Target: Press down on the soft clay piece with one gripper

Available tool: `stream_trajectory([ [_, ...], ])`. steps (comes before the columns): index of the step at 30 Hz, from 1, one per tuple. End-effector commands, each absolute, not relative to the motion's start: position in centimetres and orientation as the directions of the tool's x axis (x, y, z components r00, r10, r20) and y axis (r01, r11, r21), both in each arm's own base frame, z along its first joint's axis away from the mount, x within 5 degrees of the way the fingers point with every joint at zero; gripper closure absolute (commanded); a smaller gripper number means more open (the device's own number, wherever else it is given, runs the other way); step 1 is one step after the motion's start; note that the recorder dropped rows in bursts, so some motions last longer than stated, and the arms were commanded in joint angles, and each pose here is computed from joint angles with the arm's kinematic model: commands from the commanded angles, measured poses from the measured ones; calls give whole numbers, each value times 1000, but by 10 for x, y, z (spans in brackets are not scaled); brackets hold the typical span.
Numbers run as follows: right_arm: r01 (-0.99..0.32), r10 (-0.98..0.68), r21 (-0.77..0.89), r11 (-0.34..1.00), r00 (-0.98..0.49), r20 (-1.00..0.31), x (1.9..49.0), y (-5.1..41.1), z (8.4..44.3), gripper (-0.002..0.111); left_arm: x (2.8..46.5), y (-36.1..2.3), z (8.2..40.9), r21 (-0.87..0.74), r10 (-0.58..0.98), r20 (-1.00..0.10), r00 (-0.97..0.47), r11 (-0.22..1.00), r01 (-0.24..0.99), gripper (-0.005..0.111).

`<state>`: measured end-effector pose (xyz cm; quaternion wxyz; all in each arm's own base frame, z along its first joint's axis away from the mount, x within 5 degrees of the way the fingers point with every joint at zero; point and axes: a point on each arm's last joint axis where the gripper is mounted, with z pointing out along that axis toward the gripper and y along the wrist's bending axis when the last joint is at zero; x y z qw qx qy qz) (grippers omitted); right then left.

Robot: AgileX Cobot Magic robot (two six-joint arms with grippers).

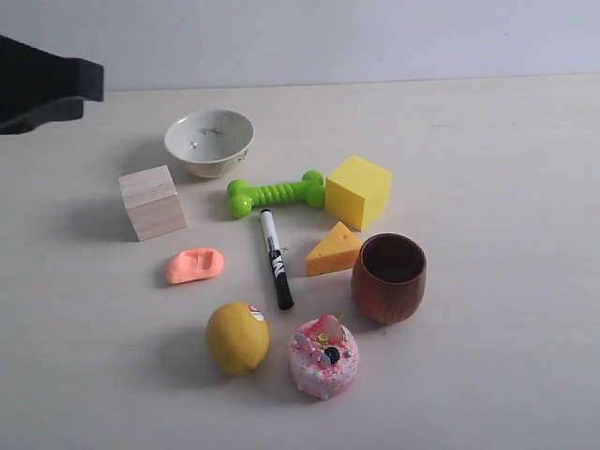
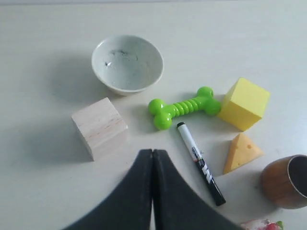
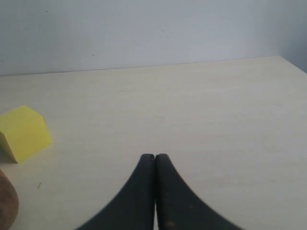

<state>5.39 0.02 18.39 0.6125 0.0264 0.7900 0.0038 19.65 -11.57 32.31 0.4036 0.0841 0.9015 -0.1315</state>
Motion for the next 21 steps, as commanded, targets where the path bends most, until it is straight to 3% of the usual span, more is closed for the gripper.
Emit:
stream_trajectory([
  [1, 35, 39, 31, 999, -241, -970, 54, 0, 183, 108, 179, -104, 341, -175, 30, -792, -609, 946, 274, 107],
  [14, 35, 39, 31, 999, -241, -970, 54, 0, 183, 108, 157, -78, 363, -115, 28, -892, -452, 951, 287, 107],
  [21, 35, 39, 31, 999, -241, -970, 54, 0, 183, 108, 120, -26, 322, -204, -178, -971, -158, 964, 169, 107],
])
